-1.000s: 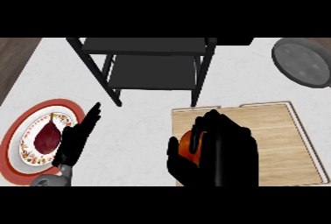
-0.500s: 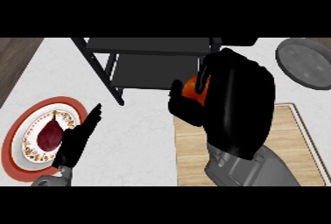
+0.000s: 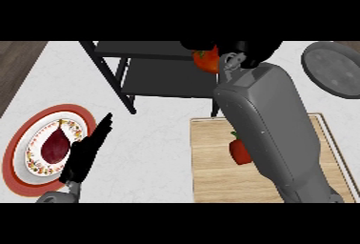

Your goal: Pick the tomato from the tray and place it in the tiered shelf

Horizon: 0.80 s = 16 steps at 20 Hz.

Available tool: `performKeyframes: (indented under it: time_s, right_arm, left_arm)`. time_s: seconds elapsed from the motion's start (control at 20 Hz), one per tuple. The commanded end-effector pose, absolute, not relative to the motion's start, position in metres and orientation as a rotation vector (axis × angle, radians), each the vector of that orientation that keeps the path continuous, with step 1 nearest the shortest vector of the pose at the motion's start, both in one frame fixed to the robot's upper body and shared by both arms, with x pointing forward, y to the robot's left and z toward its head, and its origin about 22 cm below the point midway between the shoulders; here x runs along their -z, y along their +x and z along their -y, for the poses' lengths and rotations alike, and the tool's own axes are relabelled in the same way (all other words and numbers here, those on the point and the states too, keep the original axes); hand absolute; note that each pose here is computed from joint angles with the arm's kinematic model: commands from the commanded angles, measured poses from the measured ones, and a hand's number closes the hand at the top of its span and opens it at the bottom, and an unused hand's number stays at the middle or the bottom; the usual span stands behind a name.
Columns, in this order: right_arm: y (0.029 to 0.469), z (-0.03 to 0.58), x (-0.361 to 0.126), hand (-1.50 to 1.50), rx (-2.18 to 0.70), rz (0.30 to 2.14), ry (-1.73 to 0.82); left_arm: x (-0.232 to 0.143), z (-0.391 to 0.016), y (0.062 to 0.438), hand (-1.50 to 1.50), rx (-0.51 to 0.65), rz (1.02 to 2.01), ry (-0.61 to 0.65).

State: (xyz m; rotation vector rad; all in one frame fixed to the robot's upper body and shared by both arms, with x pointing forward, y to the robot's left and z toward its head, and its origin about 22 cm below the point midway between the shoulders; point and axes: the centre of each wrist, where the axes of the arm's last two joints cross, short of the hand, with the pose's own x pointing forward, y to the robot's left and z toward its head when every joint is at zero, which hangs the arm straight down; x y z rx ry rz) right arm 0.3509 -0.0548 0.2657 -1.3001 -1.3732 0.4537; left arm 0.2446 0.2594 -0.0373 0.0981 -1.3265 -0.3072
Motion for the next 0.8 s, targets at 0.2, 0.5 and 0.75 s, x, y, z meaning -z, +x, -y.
performKeyframes:
  time_s: [0.2, 0.5, 0.75]
  right_arm:
    - [0.414, 0.046, -0.251, 1.50, -0.512, 1.283, -1.258]
    - [0.441, 0.051, -0.220, 1.50, -0.575, 1.191, -1.208]
    - [0.448, 0.065, -0.218, 1.50, -0.421, 1.269, -0.969]
  left_arm:
    - [0.037, -0.274, 0.247, 0.00, 0.310, 1.319, 0.089]
    - [0.031, -0.260, 0.241, 0.00, 0.323, 1.345, 0.083]
    - [0.024, -0.248, 0.253, 0.00, 0.325, 1.351, 0.054]
